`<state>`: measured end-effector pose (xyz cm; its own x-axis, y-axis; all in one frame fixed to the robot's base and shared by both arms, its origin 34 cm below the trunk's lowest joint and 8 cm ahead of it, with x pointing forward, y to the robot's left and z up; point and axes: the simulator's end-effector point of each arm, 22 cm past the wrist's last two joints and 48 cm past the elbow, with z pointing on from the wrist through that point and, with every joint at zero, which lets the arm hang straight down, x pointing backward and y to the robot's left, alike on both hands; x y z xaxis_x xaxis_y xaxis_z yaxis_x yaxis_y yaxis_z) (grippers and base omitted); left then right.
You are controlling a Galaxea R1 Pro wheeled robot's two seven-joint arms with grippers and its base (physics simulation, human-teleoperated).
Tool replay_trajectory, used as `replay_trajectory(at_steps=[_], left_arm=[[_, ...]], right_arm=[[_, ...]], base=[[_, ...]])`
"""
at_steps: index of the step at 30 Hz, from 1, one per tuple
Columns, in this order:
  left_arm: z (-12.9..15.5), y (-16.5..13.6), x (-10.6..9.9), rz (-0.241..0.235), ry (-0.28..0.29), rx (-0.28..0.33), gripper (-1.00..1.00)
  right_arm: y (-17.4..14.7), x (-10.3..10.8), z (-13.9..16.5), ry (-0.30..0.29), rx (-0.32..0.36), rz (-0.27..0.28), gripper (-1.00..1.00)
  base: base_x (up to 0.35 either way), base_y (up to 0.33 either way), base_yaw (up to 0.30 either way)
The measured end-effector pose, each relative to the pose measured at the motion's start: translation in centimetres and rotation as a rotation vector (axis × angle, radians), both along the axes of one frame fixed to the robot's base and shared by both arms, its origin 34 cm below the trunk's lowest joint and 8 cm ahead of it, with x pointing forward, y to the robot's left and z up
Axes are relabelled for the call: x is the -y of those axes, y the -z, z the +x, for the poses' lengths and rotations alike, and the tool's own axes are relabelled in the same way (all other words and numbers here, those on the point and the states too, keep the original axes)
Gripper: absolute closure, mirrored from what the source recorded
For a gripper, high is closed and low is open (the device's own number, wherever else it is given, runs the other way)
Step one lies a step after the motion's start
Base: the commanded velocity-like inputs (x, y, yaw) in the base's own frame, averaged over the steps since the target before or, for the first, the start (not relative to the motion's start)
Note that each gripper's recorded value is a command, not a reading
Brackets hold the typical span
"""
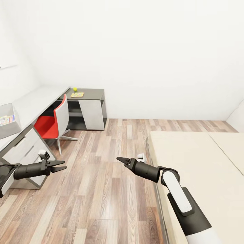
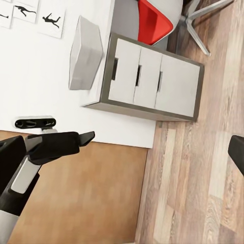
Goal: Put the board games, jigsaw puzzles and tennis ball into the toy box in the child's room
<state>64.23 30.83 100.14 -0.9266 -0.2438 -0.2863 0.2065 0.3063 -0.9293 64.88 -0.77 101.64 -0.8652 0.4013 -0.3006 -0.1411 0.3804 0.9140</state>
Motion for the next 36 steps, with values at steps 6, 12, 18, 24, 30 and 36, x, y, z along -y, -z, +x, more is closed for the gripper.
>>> replay_trajectory(at_steps=[6,12,18,24,30,36], left_arm=[[0.00,0.00,0.01,0.000,0.000,0.000,-1.00],[0.01,-0.06,0.01,0.000,0.000,0.001,-1.00],[0.00,-0.11,0.01,0.000,0.000,0.002,-1.00],[0.00,-0.12,0.01,0.000,0.000,0.002,-1.00],[0.00,-0.12,0.01,0.000,0.000,0.002,-1.00],[0.00,-0.13,0.01,0.000,0.000,0.002,-1.00]], right_arm=[[0.00,0.03,0.02,0.001,0.000,0.000,-1.00],[-0.12,0.10,0.06,0.002,0.002,0.003,-1.00],[-0.20,0.05,0.03,0.001,0.003,0.004,-1.00],[-0.22,0.03,0.02,0.000,0.004,0.004,-1.00],[-0.22,0.02,0.02,0.000,0.004,0.004,-1.00],[-0.21,-0.01,0.00,-0.001,0.004,0.004,-1.00]], base=[[0.000,-0.060,-0.013],[0.000,-0.044,-0.164],[0.000,-0.008,-0.103],[0.000,-0.002,-0.023],[0.000,0.000,-0.006],[0.000,0.000,-0.002]])
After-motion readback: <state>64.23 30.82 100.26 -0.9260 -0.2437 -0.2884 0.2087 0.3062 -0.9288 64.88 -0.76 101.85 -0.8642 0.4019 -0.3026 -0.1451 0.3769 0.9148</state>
